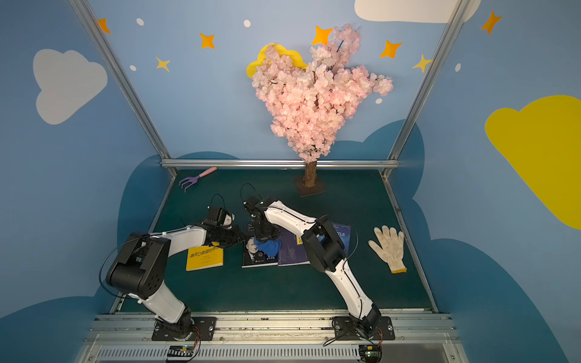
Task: Wipe the cover of the book
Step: Wipe the dirt from the cover of the book.
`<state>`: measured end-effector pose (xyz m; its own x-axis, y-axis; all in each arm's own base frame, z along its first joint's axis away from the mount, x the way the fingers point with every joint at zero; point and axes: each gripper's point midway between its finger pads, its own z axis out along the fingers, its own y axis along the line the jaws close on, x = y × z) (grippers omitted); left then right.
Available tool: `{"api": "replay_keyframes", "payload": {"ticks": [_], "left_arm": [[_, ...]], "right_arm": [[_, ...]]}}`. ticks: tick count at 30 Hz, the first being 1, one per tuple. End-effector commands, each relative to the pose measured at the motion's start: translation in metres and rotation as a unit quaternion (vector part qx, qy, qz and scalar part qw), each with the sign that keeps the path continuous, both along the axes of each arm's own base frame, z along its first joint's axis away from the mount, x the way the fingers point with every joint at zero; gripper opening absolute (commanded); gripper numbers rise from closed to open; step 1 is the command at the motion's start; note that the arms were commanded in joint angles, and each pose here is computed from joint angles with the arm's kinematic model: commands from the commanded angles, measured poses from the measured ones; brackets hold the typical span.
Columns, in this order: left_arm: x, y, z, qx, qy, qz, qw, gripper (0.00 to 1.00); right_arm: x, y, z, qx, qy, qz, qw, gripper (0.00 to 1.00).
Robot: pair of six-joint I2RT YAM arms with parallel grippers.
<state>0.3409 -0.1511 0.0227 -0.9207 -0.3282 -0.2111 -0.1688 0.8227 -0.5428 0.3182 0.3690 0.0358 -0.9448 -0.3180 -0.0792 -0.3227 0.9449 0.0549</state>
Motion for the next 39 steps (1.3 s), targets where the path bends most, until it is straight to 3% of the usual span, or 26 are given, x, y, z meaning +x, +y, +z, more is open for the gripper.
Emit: {"api": "replay_keyframes", "payload": {"ticks": [1,6,11,14,18,24,28,33,39], "left_arm": [[-0.007,0.006,-0.015,0.02,0.025,-0.002,0.999,0.2],[-0.008,0.007,-0.015,0.023,0.025,0.001,0.999,0.2],[-0.008,0.004,-0.015,0.014,0.028,-0.001,1.0,0.2],[-0.008,0.004,-0.016,0.014,0.03,-0.001,0.999,0.19],[-0.009,0.007,-0.016,0.021,0.028,0.0,0.999,0.19],[-0.009,0.011,-0.018,0.029,0.028,0.005,0.999,0.19],[-0.009,0.008,-0.019,0.021,0.032,0.004,0.999,0.19],[-0.008,0.009,-0.017,0.021,0.029,0.005,0.999,0.19],[-0.008,0.01,-0.016,0.011,0.031,0.008,0.999,0.19]], "right_arm": [[0.008,-0.035,-0.055,-0.083,0.04,-0.002,0.996,0.0],[-0.026,-0.042,-0.069,-0.107,0.05,0.018,0.993,0.0],[-0.101,-0.056,-0.077,-0.123,0.062,0.042,0.99,0.0],[-0.123,-0.058,-0.077,-0.134,0.064,0.051,0.988,0.0],[-0.103,-0.053,-0.076,-0.127,0.055,0.045,0.989,0.0],[-0.019,-0.042,-0.067,-0.099,0.037,-0.011,0.994,0.0],[0.008,-0.03,-0.068,-0.093,0.043,-0.015,0.995,0.0],[-0.019,-0.03,-0.078,-0.114,0.053,0.012,0.992,0.0],[-0.098,-0.045,-0.084,-0.127,0.064,0.047,0.989,0.0]]}}
